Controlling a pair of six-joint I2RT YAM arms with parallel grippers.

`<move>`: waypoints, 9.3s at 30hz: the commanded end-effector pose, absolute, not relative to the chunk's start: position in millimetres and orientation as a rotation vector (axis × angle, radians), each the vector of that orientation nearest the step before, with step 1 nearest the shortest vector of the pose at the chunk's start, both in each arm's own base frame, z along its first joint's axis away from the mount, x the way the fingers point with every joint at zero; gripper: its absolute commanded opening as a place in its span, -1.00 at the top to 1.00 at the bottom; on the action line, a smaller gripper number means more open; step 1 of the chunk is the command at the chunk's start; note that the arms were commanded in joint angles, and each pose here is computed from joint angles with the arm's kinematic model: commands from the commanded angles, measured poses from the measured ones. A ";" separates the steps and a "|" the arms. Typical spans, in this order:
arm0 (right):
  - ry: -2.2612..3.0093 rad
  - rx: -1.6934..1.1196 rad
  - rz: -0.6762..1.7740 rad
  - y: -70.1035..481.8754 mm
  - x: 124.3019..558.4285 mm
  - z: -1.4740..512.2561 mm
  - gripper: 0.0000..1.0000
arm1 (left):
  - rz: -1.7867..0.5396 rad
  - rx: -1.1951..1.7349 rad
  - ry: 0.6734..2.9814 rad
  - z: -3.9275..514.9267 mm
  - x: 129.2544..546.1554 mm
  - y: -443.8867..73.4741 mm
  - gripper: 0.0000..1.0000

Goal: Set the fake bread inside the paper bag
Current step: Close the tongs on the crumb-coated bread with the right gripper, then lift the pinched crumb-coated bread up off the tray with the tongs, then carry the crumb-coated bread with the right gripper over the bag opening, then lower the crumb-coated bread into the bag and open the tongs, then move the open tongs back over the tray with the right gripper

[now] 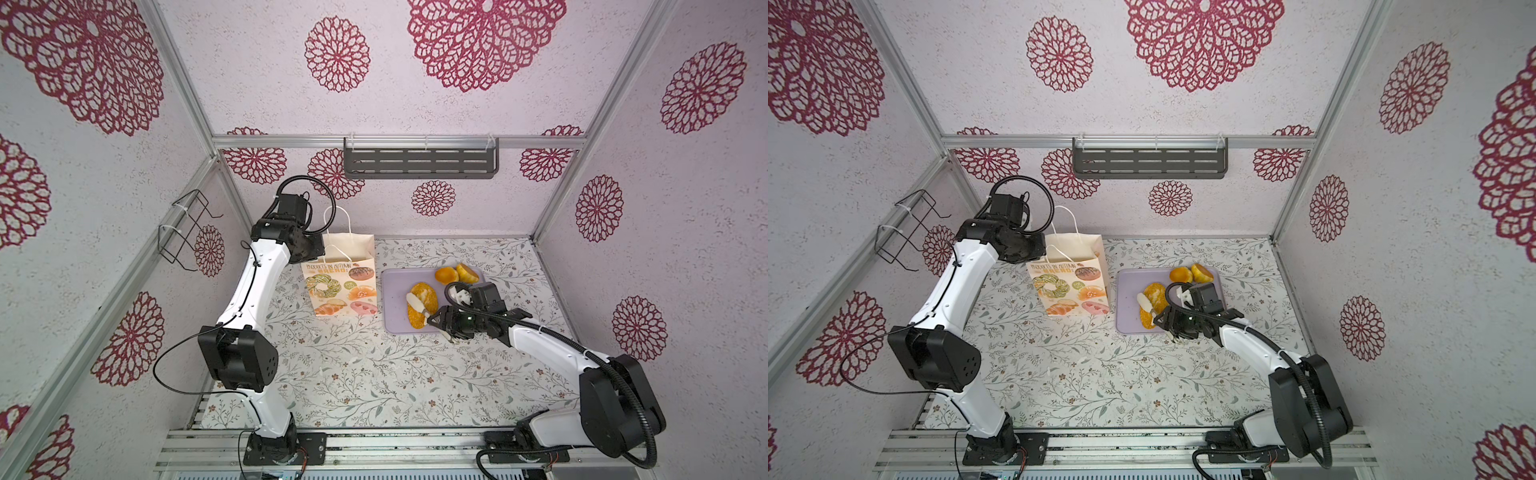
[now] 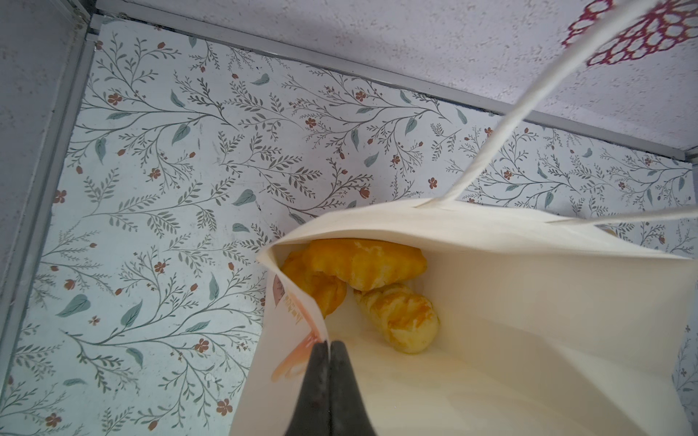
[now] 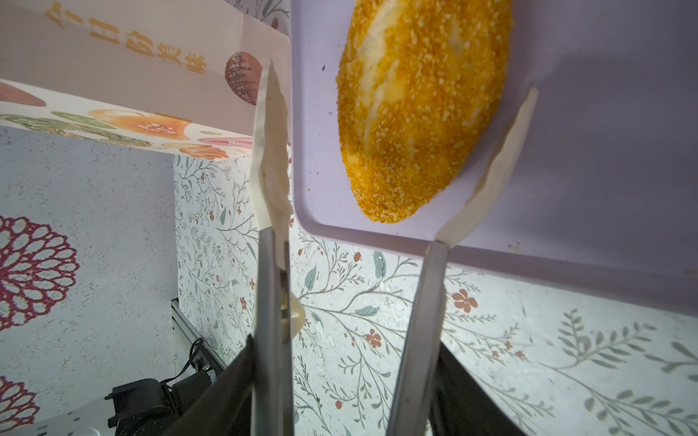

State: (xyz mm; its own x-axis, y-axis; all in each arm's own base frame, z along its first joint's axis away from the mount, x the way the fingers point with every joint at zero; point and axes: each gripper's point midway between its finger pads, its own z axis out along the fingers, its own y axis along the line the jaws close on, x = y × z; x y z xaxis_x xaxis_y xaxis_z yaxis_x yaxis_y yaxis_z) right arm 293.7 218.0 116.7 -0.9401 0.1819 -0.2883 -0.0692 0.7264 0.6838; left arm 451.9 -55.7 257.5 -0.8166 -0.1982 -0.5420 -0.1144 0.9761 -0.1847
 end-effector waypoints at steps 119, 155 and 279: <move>1.725 -0.535 1.133 363.2 339.1 419.8 0.98 | -0.198 -0.186 2.541 263.1 443.8 -63.0 1.00; 1.722 -0.680 0.925 382.7 335.8 361.5 0.53 | -0.202 -0.185 2.543 262.3 444.5 -63.7 1.00; 2.589 0.003 0.232 61.7 311.5 166.2 -0.01 | -0.368 -0.287 2.534 270.5 445.4 -39.7 1.00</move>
State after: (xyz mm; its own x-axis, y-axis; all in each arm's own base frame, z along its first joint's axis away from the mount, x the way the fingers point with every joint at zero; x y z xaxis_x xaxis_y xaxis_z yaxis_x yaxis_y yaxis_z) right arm 297.4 57.8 147.8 -0.8896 0.0744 -0.4507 0.0033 0.9877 0.1566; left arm 444.0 -38.4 263.1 -0.8332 -0.2765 -0.4788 -0.1391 0.9430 -0.3025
